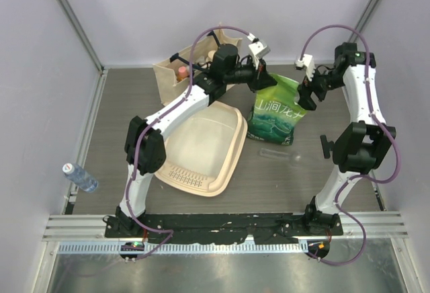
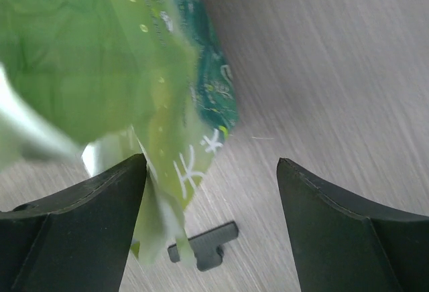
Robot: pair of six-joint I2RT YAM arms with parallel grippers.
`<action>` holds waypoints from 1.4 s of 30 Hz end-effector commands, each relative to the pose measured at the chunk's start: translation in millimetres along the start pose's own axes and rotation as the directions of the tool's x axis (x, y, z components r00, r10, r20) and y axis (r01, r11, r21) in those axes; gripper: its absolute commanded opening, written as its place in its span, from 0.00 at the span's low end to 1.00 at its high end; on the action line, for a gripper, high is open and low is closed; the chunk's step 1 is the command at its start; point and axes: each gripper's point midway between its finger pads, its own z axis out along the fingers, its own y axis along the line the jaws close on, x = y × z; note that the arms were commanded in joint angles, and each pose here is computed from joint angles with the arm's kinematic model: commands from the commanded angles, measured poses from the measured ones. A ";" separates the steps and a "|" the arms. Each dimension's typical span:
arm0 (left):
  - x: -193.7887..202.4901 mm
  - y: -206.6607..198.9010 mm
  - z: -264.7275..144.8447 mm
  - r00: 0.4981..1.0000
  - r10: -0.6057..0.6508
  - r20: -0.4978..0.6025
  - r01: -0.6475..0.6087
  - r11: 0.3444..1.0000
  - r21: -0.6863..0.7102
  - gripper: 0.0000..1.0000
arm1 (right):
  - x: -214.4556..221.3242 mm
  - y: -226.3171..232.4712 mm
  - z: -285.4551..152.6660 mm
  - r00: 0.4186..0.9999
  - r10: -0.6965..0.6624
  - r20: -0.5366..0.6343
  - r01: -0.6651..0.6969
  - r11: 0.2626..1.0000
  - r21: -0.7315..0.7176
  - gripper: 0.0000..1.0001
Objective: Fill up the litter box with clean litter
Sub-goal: Open the cat litter bag at the center of the board.
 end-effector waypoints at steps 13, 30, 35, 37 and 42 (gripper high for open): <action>-114.6 -42.0 -31.4 0.948 0.177 0.263 -0.188 0.982 0.018 0.00 | 2.2 -4.1 12.0 0.976 0.218 0.008 -0.217 0.965 0.146 0.54; -110.8 -26.3 -28.1 0.955 0.155 0.252 -0.154 0.988 -0.027 0.45 | -3.9 -14.3 2.9 0.935 0.349 0.057 -0.352 0.904 0.242 0.01; -129.7 -43.6 -41.2 0.947 0.164 0.276 -0.169 0.986 -0.005 0.43 | -40.0 -17.9 -10.6 0.925 0.347 0.157 -0.374 0.904 0.207 0.01; -136.0 -61.7 -52.4 0.944 0.190 0.271 -0.200 0.980 0.010 0.42 | -59.9 -22.4 -23.4 0.922 0.328 0.206 -0.370 0.904 0.215 0.01; -66.4 -102.7 -58.3 0.884 0.462 0.068 -0.466 0.868 0.173 0.50 | -85.0 -19.9 -40.1 0.919 0.300 0.254 -0.352 0.916 0.193 0.01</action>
